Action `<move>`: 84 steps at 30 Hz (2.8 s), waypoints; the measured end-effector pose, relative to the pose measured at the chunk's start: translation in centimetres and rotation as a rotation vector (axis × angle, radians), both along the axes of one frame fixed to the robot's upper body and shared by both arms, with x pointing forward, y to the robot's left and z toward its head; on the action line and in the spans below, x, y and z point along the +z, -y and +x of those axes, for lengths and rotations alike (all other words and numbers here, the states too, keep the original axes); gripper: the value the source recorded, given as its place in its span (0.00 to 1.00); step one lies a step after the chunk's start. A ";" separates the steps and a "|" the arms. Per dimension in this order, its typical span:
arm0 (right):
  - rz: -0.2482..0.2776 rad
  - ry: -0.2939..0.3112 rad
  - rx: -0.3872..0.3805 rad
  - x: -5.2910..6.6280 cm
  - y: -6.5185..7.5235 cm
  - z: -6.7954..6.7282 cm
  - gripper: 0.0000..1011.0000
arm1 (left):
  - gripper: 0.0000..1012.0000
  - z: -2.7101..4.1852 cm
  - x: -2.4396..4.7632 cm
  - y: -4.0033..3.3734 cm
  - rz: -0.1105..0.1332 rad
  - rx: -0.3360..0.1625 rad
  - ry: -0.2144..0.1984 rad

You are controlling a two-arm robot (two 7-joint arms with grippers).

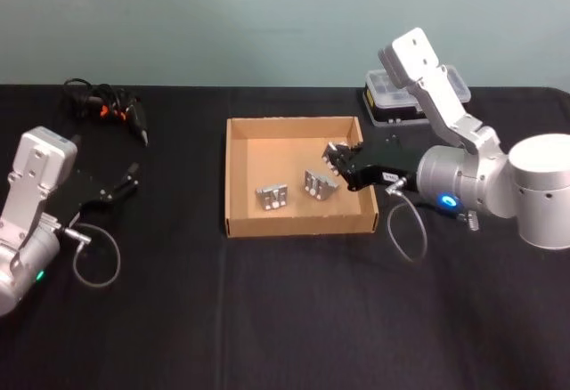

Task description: Use one hand to pick up the angle iron from the table and place it into the box.

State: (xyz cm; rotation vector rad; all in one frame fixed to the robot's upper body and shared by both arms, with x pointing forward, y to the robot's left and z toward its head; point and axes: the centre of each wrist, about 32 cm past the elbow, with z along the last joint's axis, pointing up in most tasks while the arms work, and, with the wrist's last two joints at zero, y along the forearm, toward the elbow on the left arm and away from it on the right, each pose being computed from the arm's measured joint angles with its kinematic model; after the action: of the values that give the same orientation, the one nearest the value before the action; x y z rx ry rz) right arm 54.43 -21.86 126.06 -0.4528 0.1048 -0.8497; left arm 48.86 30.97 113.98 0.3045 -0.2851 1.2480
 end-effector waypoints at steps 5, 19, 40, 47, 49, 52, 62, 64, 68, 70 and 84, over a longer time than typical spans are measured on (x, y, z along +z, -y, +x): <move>0.002 -0.014 -0.038 -0.4 -0.4 1.6 0.06 | 0.99 0.00 0.00 0.00 0.000 0.000 0.000; 0.036 -0.084 -0.104 -1.9 -0.9 6.0 0.06 | 0.99 0.00 0.00 0.00 0.000 0.000 0.000; 0.002 -0.139 -0.111 -3.6 -2.1 8.4 0.06 | 0.99 0.00 0.00 0.00 0.000 0.000 0.000; -0.016 -0.144 -0.111 -3.8 -2.4 8.4 0.06 | 0.99 0.00 0.00 0.00 0.000 0.000 0.000; -0.020 -0.145 -0.111 -3.8 -2.4 8.4 0.06 | 0.99 0.00 0.00 0.00 0.000 0.000 0.000; -0.026 -0.148 -0.110 -3.8 -2.4 8.4 0.06 | 0.99 0.00 0.00 0.00 0.000 0.000 0.000; -0.045 -0.144 -0.114 -3.9 -2.4 8.2 0.27 | 0.99 0.00 0.00 0.00 0.000 0.000 0.000; -0.046 -0.142 -0.115 -3.8 -2.4 8.1 0.33 | 0.99 0.00 0.00 0.00 0.000 0.000 0.000; -0.044 -0.128 -0.116 -3.6 -2.3 7.9 0.46 | 0.99 0.00 0.00 0.00 0.000 0.000 0.000; -0.041 -0.121 -0.118 -3.6 -2.2 7.7 0.53 | 0.99 0.00 0.00 0.00 0.000 0.000 0.000; -0.032 0.011 -0.100 -2.4 -1.8 4.7 0.94 | 0.99 0.00 0.00 0.00 0.000 0.000 0.000</move>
State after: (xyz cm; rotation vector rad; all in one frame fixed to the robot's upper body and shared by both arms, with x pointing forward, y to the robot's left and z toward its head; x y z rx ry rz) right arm 59.17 -20.04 123.63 -0.4758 0.1050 -0.9530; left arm 48.86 30.97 113.98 0.3045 -0.2851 1.2479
